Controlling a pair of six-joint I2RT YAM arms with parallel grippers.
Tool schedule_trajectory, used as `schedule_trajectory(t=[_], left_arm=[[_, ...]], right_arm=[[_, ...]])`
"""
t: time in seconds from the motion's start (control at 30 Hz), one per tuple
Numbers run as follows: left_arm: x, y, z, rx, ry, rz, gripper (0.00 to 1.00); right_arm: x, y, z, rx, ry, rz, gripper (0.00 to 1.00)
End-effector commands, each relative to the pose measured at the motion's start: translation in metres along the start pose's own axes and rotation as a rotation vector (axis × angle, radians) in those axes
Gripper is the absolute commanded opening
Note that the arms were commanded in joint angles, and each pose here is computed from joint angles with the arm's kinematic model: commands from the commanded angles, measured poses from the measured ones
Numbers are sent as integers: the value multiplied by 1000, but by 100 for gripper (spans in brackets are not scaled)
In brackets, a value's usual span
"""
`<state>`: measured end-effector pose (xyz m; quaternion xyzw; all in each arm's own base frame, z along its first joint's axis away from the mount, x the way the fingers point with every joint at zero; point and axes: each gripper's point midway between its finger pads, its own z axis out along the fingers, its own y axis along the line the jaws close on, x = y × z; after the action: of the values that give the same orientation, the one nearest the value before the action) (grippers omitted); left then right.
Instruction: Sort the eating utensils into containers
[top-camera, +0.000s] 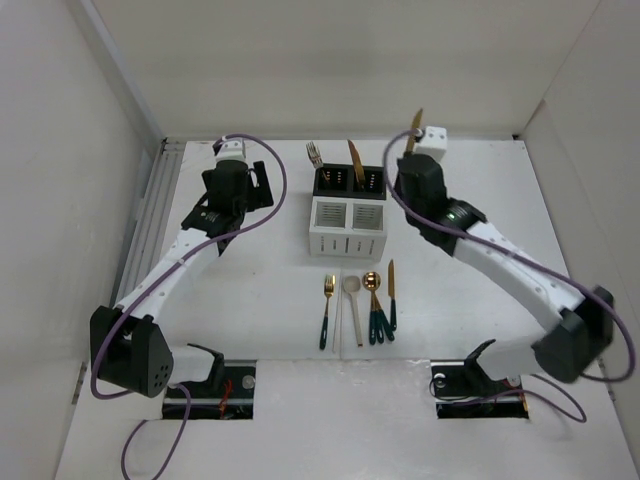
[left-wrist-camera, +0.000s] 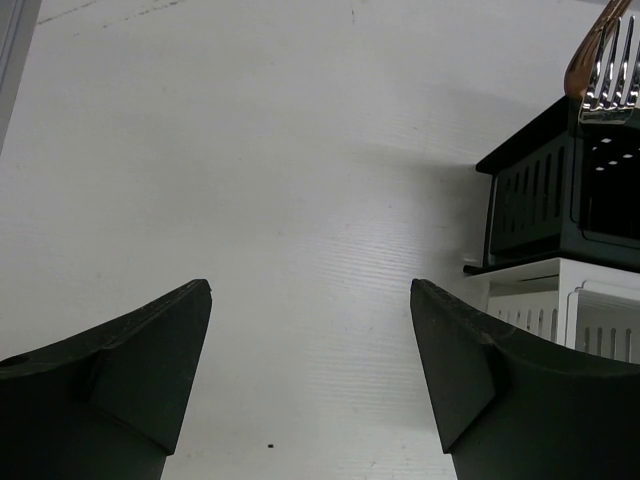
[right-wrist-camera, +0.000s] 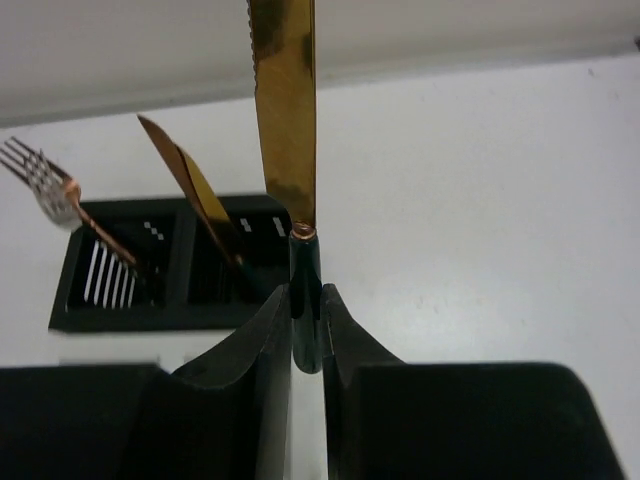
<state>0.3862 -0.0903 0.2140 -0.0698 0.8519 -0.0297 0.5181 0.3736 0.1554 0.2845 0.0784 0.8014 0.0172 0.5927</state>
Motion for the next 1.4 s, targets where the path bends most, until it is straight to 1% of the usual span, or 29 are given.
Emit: schedule_trajectory(t=[0.0, 0.07, 0.13, 0.23, 0.37, 0.4, 0.53, 0.83, 0.9, 0.93, 1.0, 1.03, 1.07, 1.1, 1.13, 1.17, 1.23, 1.37], left_arm=[[-6, 5, -11, -4, -26, -7, 79], [-7, 9, -13, -25, -31, -7, 80], [-8, 11, -13, -36, -35, -7, 80], [-5, 17, -15, -47, -28, -8, 80], [-3, 20, -14, -51, -17, -21, 80], [0, 18, -12, -45, -6, -18, 80], [-2, 19, -10, -44, -4, -32, 80], [-4, 18, -10, -41, -13, -34, 80], [-4, 18, -10, -41, -13, -34, 80], [-4, 18, -10, -41, -13, -34, 80], [-6, 17, -9, -38, -21, -37, 80], [-6, 17, -9, -38, -21, -37, 80], [-6, 17, -9, -38, -21, -37, 80], [-6, 17, -9, -38, -21, -37, 80], [-6, 17, -9, -38, -21, -37, 80], [-6, 17, -9, -38, -21, -37, 80], [-2, 18, -8, -41, -13, -34, 80], [-7, 17, -10, -36, -29, -40, 80]], right_arm=[[-46, 26, 51, 48, -176, -119, 0], [-56, 35, 67, 29, -213, -112, 0], [-44, 44, 85, 2, -195, -124, 0], [-30, 52, 98, -27, -173, -94, 0], [-26, 62, 106, -59, -187, -48, 0], [-26, 69, 108, -91, -195, -29, 0], [-21, 74, 113, -99, -184, -25, 0], [18, 85, 129, -119, -112, -22, 0], [24, 90, 131, -138, -97, -17, 5], [24, 90, 131, -138, -97, -17, 11], [33, 89, 131, -146, -79, -19, 14], [33, 89, 131, -146, -79, -19, 23], [33, 87, 128, -146, -79, -19, 29], [37, 86, 128, -143, -71, -24, 34], [37, 83, 125, -143, -71, -24, 37], [35, 83, 121, -154, -74, -21, 43], [40, 81, 118, -161, -62, -27, 47], [47, 75, 115, -148, -52, -25, 48]])
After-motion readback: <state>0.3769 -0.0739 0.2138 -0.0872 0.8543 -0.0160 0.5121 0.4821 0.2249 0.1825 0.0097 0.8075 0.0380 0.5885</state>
